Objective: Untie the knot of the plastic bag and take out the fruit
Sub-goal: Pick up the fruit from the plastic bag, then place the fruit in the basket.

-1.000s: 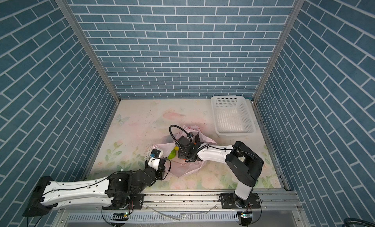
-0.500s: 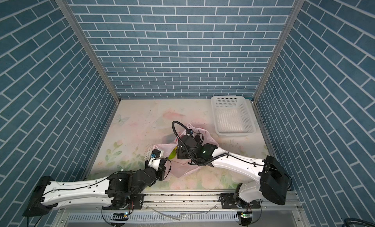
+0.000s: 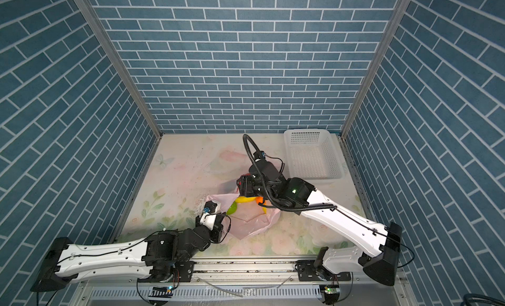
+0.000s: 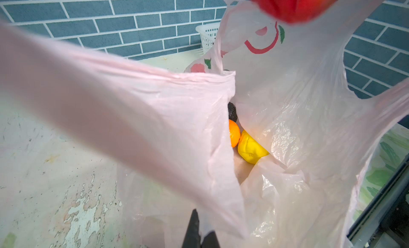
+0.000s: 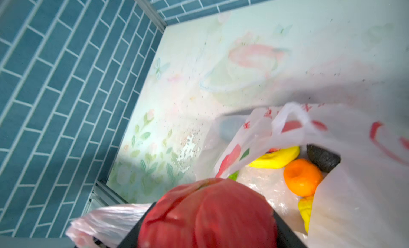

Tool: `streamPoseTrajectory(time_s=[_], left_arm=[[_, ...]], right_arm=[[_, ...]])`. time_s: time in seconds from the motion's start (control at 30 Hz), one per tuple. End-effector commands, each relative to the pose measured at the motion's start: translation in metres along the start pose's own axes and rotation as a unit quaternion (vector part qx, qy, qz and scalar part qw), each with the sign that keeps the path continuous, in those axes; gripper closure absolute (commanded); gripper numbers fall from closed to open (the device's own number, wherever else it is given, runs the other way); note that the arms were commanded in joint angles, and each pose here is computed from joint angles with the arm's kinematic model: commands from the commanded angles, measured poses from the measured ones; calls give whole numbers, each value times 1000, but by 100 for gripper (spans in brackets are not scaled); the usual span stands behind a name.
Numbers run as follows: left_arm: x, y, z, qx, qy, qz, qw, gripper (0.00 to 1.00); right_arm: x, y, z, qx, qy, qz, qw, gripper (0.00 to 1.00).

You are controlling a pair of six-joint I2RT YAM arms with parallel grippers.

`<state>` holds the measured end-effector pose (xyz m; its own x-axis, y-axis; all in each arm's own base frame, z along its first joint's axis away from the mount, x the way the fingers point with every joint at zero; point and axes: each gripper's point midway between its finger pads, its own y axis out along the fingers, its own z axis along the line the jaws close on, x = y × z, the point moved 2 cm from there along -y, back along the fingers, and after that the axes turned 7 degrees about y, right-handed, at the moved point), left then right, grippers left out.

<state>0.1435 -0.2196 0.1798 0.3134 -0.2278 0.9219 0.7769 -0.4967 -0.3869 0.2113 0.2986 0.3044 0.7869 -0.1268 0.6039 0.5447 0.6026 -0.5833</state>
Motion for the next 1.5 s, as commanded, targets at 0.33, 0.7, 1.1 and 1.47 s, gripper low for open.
streamPoseTrajectory(time_s=[0.33,0.7,1.1,1.47], left_arm=[[9,-2,-3,-6,-1,-13,1000,100],[9,-3,-1,-6,-3,-16,1000,100],[10,-4,0,-5,-7,-19,1000,100],[12,-5,0,-3,-7,-21,1000,100]], right_arm=[[117,-29,-99,-86,24,-98,991,54],[165,20,-263,-169,121,-108,972,55],[158,77,-377,-248,176,-56,951,52],[142,72,-382,-271,186,-35,944,23]])
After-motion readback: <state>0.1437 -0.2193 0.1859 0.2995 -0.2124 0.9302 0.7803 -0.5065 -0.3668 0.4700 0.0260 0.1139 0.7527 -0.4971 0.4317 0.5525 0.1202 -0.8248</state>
